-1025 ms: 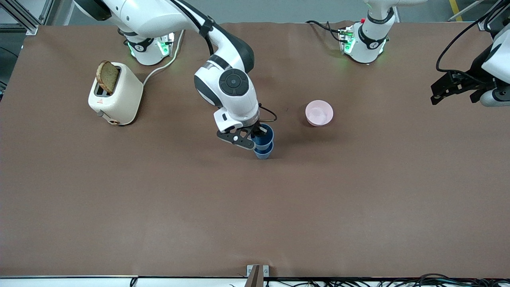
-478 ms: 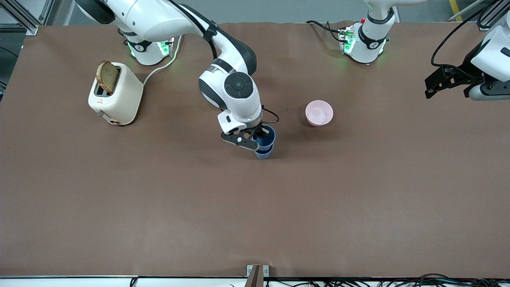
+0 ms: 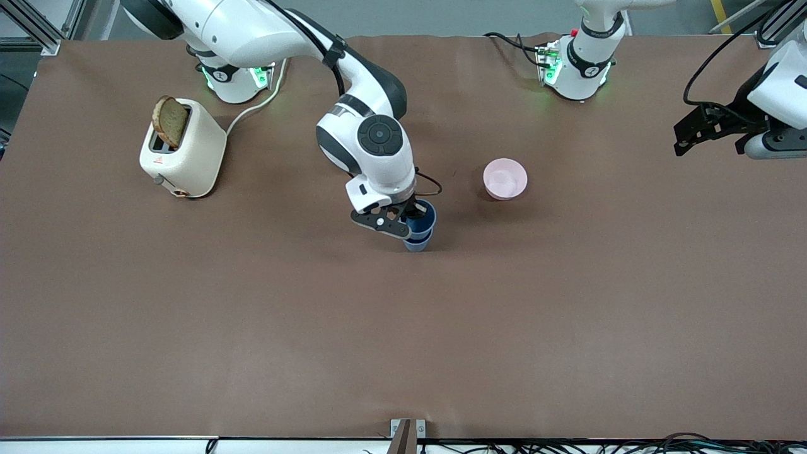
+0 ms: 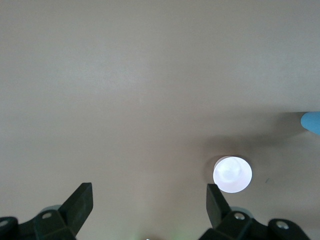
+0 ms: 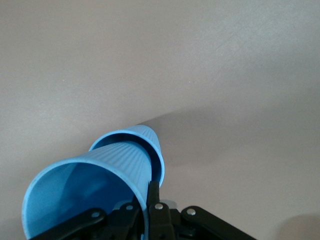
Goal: Stack blue cups with both arms
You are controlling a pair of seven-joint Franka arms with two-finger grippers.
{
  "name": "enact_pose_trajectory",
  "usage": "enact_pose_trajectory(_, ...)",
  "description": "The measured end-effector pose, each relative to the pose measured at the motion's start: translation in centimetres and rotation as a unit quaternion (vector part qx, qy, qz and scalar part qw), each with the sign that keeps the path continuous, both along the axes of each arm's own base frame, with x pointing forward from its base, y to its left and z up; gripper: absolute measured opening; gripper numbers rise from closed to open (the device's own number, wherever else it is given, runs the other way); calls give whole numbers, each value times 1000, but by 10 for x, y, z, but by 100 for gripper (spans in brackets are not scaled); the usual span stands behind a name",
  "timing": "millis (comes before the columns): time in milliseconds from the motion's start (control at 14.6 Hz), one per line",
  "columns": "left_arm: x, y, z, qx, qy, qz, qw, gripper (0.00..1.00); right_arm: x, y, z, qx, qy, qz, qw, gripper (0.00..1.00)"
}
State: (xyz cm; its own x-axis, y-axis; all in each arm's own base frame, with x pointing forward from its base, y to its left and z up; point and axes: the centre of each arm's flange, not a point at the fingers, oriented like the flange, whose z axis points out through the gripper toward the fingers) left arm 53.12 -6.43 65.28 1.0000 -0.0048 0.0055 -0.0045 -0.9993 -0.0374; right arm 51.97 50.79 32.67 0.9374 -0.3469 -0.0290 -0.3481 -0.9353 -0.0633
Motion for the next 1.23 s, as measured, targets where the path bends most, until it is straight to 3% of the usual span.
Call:
enact_pose_trajectory(547,3,3,-4,0,3,3,1000,100,0,0,-14,-8,-1,6,1000,5)
enact_pose_trajectory(1230,3,3,-5,0,3,3,1000,100,4,-1,-15,-9,-3,5,1000,16)
